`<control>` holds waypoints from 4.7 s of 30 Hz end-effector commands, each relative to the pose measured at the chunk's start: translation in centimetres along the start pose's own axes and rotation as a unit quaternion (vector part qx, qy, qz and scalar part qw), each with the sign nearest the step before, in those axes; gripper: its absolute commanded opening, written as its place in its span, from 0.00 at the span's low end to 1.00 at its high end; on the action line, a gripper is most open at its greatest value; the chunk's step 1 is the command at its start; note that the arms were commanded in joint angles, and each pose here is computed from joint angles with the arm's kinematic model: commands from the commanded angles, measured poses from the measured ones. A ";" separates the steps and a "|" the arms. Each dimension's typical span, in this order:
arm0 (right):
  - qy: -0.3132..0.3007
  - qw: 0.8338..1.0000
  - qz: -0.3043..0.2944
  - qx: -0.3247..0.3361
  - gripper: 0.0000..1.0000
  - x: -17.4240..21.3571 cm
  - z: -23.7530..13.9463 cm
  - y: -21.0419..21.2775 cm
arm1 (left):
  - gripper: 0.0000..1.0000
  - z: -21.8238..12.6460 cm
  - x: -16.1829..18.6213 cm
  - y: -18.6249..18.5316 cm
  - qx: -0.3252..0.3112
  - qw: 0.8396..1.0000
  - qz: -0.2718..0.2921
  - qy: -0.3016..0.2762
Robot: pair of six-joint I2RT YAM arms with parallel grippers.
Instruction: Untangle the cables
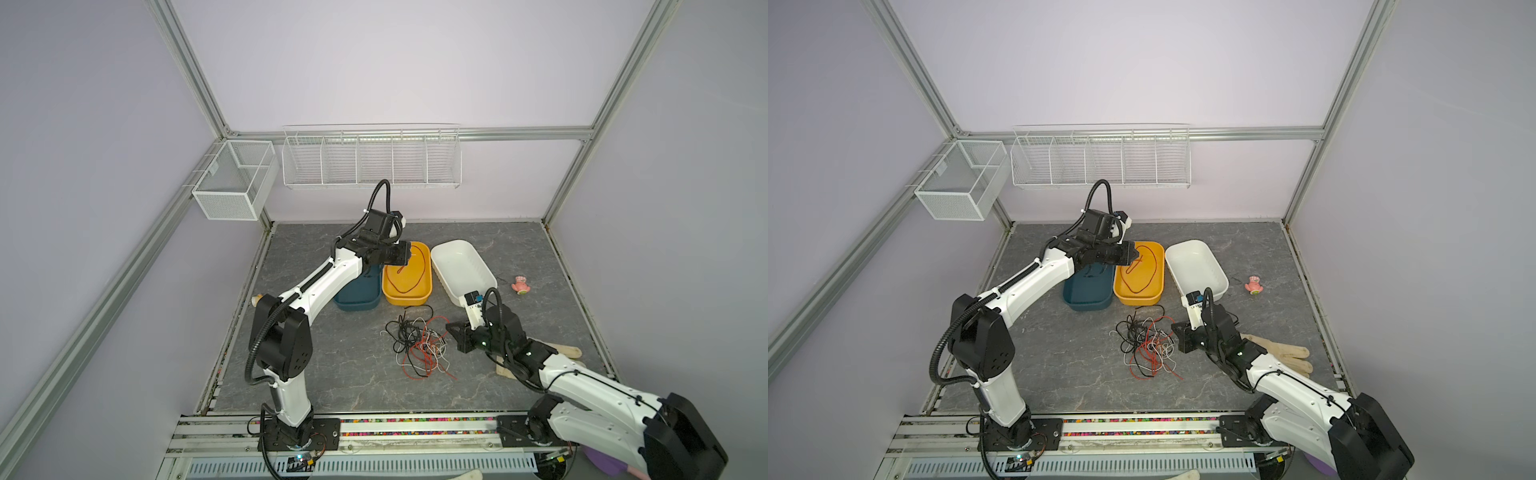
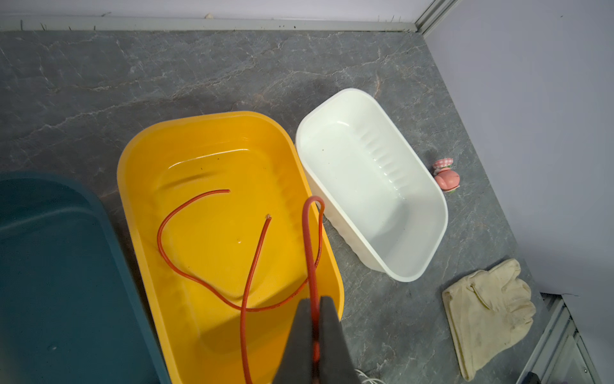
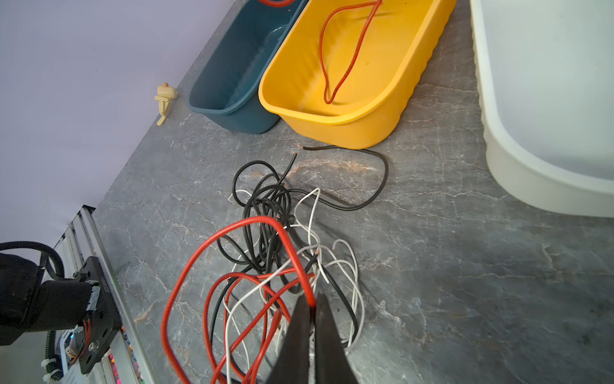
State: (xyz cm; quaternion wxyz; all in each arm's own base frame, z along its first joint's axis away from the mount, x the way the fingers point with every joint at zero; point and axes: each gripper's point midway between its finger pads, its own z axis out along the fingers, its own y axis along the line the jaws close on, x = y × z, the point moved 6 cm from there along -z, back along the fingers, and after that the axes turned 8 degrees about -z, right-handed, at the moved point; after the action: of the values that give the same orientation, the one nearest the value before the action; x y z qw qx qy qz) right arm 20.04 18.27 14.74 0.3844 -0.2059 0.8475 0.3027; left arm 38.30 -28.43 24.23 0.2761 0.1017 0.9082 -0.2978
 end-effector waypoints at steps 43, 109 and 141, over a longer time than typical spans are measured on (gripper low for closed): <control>-0.002 1.000 -0.015 -0.009 0.06 0.4 -0.2 0.4 | 0.70 -2.7 0.0 1.0 -0.092 0.995 -0.013 0.029; -0.126 0.985 -0.084 -0.082 0.06 -7.1 -11.5 6.3 | 0.44 3.6 26.1 3.1 -0.040 0.970 -0.210 0.115; -0.076 0.992 -0.099 0.026 0.06 -15.2 -17.8 8.2 | 0.23 5.9 31.8 7.5 -0.060 0.960 -0.233 0.145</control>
State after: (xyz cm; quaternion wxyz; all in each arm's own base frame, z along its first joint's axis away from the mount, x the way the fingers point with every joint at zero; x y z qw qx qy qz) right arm 15.48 14.25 38.16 0.4785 -0.2456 0.7997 0.2670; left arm 20.92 -30.40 5.93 0.1570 -0.0496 0.8865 -0.4325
